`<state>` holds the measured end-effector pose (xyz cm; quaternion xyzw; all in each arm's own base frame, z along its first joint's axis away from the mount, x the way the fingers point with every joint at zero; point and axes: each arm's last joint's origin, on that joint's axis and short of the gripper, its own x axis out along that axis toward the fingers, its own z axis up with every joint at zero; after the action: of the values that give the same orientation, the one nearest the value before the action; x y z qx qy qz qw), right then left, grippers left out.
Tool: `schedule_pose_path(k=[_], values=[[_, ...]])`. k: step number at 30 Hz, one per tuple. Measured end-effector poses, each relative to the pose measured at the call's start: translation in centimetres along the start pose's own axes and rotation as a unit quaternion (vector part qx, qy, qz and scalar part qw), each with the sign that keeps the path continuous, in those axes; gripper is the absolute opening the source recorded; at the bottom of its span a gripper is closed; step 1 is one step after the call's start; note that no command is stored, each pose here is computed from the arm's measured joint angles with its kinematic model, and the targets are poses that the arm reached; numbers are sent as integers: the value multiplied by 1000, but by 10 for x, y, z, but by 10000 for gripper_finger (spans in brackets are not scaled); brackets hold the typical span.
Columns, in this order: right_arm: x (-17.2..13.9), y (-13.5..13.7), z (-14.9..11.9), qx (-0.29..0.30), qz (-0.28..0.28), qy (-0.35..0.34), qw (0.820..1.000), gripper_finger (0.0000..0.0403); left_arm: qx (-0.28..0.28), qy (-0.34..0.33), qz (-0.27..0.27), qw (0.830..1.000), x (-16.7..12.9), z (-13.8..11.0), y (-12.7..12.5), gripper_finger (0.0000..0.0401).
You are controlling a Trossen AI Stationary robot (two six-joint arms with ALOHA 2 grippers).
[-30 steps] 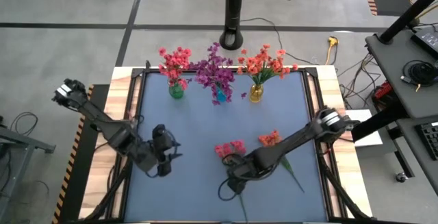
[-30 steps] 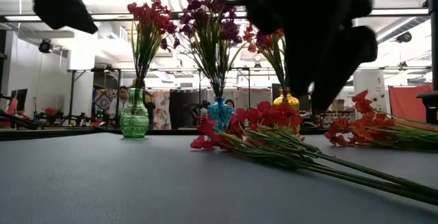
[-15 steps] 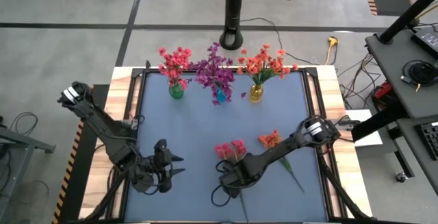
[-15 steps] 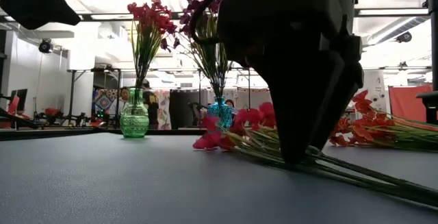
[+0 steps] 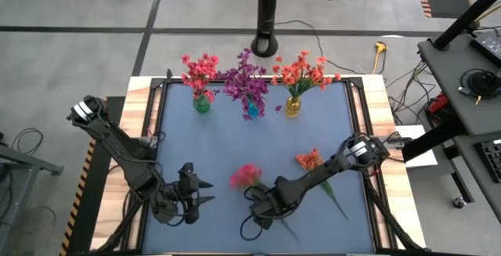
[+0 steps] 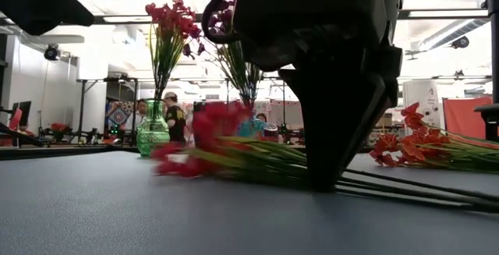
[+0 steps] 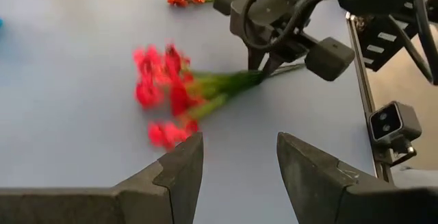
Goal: Sort flowers into vase by color
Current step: Put the pink flower into the green vase
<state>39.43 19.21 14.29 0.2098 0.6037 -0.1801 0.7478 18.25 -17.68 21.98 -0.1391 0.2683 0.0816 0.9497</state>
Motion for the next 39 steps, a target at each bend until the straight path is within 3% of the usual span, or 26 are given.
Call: schedule_pose_path(k=[5, 11, 17, 22, 28, 31, 35, 39], values=[[-3, 0, 0, -10, 3, -3, 1000, 23, 5, -14, 8, 1000, -1, 2, 1, 170], [-25, -2, 3, -50, 11, -32, 998, 16, 19, -8, -5, 1000, -5, -3, -3, 170], [-60, -4, 11, -121, 15, -138, 983, 15, 64, -5, -47, 997, -26, -19, -16, 170], [-75, -15, 23, -163, 26, -227, 960, 14, 73, -39, -36, 996, -34, -23, -19, 170], [-92, -48, 55, -211, 63, -327, 919, 13, 63, -43, -34, 997, -34, -23, -19, 170], [-98, -64, 68, -244, 105, -387, 883, 13, 58, -69, -14, 996, -33, -21, -18, 171], [-94, -71, 69, -272, 137, -467, 830, 13, 18, -151, 51, 987, -31, -13, -13, 178], [-90, -73, 66, -278, 158, -519, 793, 13, 4, -174, 76, 982, -26, -8, -9, 200]])
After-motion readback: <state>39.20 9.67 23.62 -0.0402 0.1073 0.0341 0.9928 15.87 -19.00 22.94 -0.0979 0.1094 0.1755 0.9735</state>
